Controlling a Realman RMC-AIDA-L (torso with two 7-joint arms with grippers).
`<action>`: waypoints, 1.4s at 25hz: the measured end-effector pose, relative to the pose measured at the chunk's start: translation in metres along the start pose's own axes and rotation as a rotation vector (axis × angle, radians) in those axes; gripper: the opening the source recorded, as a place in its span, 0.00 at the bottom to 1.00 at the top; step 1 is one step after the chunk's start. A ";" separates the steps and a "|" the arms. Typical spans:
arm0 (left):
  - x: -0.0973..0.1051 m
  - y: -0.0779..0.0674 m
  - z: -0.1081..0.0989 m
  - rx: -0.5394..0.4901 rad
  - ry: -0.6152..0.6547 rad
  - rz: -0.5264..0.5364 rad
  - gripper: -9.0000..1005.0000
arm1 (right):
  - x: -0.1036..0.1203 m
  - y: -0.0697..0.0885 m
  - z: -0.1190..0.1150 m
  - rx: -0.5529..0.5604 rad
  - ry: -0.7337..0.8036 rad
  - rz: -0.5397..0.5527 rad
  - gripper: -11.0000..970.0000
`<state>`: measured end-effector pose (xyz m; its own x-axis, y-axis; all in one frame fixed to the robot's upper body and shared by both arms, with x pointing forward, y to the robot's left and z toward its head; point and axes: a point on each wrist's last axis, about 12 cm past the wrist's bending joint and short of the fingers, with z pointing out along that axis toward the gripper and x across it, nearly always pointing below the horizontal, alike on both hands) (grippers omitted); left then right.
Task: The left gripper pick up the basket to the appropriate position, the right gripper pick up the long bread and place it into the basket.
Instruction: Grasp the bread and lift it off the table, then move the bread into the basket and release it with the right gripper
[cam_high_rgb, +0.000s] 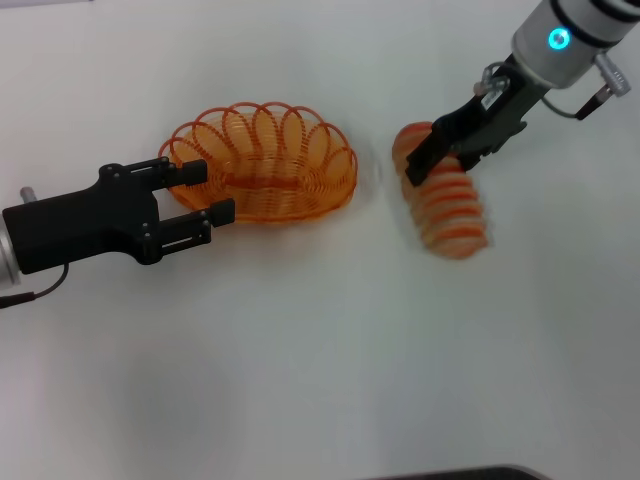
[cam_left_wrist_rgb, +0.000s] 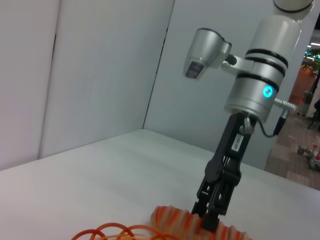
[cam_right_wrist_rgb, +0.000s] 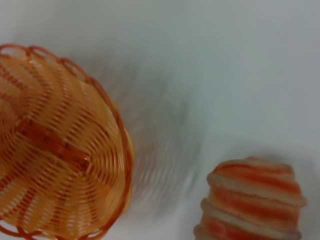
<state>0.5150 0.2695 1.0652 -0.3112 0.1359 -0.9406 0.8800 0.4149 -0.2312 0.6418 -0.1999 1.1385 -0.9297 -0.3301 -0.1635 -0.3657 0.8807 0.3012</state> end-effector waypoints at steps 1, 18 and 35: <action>0.000 0.000 0.000 0.002 -0.001 -0.004 0.64 | 0.000 0.001 0.002 0.005 0.006 -0.005 0.88; 0.000 -0.001 0.000 0.005 -0.002 -0.020 0.64 | 0.003 0.004 0.012 0.057 0.047 -0.040 0.66; -0.003 0.002 -0.001 -0.007 -0.012 -0.058 0.64 | 0.006 -0.026 -0.040 -0.035 -0.167 0.031 0.46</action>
<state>0.5174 0.2711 1.0680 -0.3568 0.1005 -0.9288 0.8583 0.4276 -0.2835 0.6444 -0.2383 1.1670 -0.9213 -0.2396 -0.3063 -0.3411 0.8762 0.3406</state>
